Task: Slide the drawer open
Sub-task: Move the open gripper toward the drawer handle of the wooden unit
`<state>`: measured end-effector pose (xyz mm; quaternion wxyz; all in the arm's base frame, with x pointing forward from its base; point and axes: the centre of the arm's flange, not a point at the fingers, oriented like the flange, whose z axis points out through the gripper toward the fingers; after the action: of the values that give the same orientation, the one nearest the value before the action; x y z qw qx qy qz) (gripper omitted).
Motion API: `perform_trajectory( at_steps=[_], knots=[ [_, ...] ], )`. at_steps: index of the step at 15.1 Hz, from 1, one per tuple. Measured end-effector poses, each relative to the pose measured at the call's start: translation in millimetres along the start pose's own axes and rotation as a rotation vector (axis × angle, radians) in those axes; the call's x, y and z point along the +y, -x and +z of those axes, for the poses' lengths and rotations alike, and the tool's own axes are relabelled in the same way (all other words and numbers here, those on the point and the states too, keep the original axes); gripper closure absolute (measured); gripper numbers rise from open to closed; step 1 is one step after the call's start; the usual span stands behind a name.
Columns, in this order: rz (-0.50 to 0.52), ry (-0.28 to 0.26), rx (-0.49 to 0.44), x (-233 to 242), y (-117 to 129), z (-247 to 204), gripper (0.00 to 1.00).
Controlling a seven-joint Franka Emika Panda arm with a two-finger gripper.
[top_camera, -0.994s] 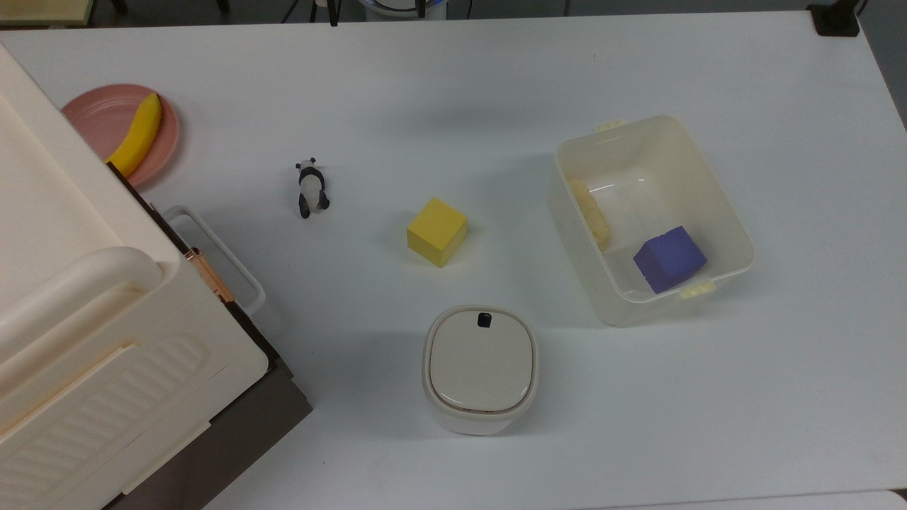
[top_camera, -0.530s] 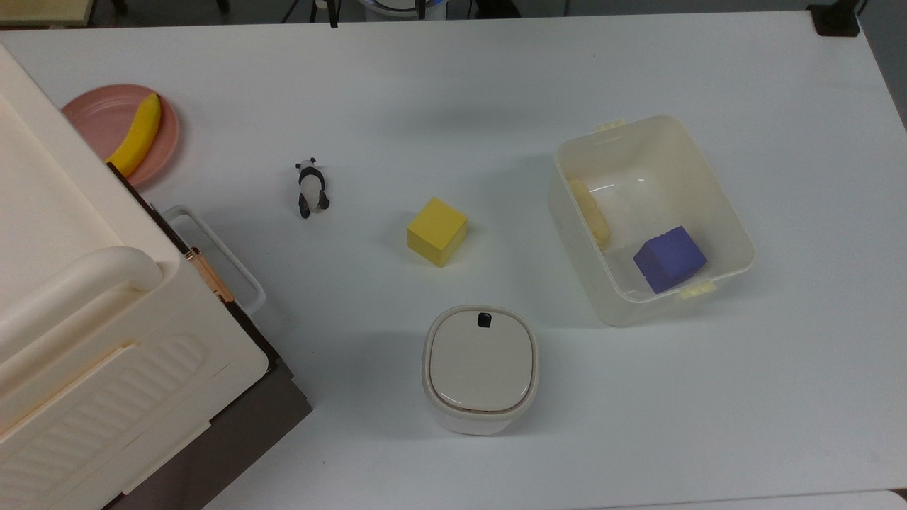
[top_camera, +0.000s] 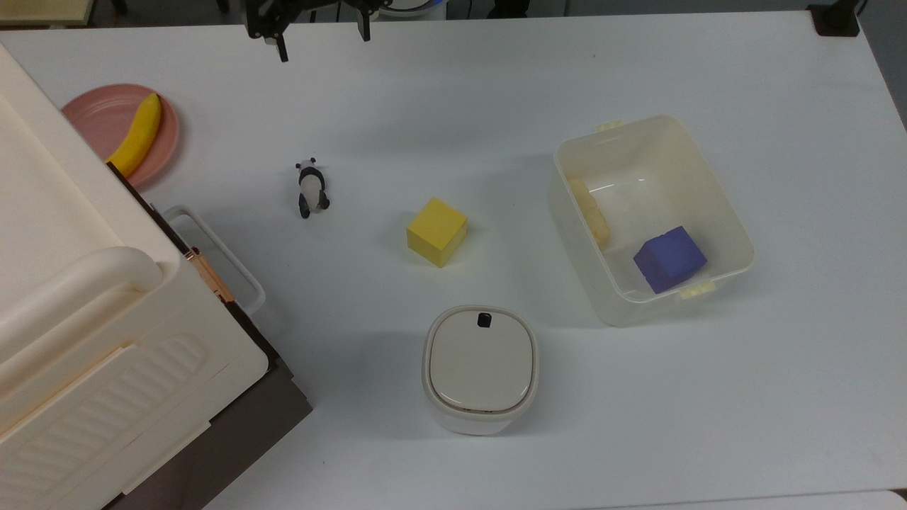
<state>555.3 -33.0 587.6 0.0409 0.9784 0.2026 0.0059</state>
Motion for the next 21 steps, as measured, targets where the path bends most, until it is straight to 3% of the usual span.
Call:
perform_trajectory(
  at_steps=[14,21],
  knots=[
    [-0.007,-0.002,-0.005,0,-9,11,0.0],
    [-0.008,0.019,0.039,7,-25,24,0.0]
  ],
)
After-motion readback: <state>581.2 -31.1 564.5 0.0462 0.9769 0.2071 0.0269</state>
